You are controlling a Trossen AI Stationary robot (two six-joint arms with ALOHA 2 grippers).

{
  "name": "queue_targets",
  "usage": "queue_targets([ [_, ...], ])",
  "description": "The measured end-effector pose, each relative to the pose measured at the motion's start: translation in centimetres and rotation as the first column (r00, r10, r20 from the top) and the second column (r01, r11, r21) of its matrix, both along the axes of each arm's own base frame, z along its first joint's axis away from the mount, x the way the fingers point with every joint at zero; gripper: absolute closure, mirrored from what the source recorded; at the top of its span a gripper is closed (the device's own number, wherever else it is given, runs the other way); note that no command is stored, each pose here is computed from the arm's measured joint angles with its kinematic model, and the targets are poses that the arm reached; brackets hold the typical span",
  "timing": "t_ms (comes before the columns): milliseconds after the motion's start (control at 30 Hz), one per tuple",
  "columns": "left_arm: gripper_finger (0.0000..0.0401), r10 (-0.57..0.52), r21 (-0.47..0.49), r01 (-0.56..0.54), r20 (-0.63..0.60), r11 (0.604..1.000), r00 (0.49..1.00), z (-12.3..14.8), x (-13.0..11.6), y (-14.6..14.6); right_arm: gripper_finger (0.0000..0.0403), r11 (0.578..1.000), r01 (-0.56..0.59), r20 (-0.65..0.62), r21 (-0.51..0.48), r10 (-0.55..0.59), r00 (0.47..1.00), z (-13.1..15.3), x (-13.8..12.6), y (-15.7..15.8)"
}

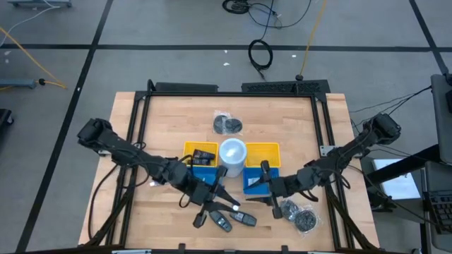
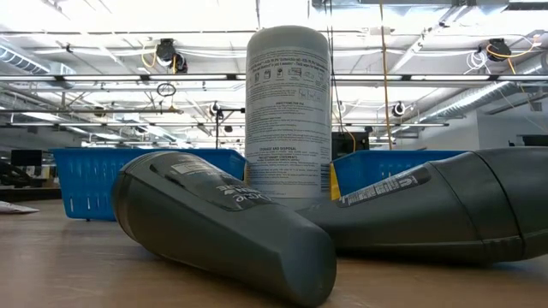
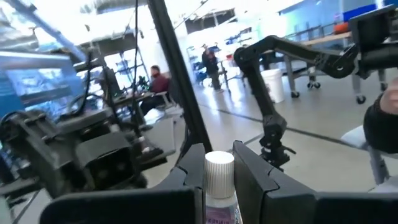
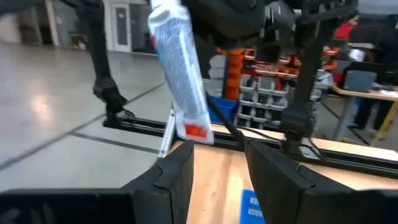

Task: Pick & Place Travel size toiletries
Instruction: Put the toothpaste into the right blue bin

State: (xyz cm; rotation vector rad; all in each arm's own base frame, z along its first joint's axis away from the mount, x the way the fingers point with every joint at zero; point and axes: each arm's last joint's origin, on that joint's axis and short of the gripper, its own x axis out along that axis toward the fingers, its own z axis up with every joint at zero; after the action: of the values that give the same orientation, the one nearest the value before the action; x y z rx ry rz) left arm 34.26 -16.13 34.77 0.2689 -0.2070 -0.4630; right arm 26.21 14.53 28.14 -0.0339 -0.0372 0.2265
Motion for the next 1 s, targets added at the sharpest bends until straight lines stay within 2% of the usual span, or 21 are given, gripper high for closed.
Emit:
queue_targets([
  [100, 0.0365, -0.014, -0.005, 0.014, 0.02, 1.0, 1.0, -0.6, 0.7, 0.0, 0.0264, 1.0, -0.013, 0.003, 0.026, 0.013, 1.0, 0.1, 0.2, -0.4],
  [267, 0.0365, -0.039, 0.011, 0.039, 0.038, 0.999, 0.999, -1.3, 1.5, 0.3, 0.0264, 0.991, -0.119, -0.011, 0.056, 0.12, 0.993, -0.4, 0.8, -0.4],
  [600, 0.0365, -0.038, 0.008, 0.038, 0.036, 0.999, 0.999, -1.4, 1.8, 1.0, 0.0269, 0.992, -0.118, -0.039, 0.046, 0.12, 0.992, -1.4, 1.3, -0.1],
  [733, 0.0365, -0.038, 0.01, 0.038, 0.017, 0.999, 0.999, -1.5, 1.9, 0.9, 0.0301, 0.992, -0.118, -0.036, 0.037, 0.119, 0.992, -1.3, 1.3, -0.1],
  [933, 0.0365, -0.046, 0.009, 0.046, 0.013, 0.999, 0.999, -1.6, 1.9, 0.9, 0.0386, 0.985, -0.174, -0.017, 0.01, 0.174, 0.985, -1.2, 1.2, 0.0],
  [1000, 0.0365, -0.046, 0.007, 0.046, 0.009, 0.999, 0.999, -1.6, 1.9, 0.9, 0.0396, 0.984, -0.176, -0.02, -0.001, 0.176, 0.984, -1.3, 1.2, 0.0],
])
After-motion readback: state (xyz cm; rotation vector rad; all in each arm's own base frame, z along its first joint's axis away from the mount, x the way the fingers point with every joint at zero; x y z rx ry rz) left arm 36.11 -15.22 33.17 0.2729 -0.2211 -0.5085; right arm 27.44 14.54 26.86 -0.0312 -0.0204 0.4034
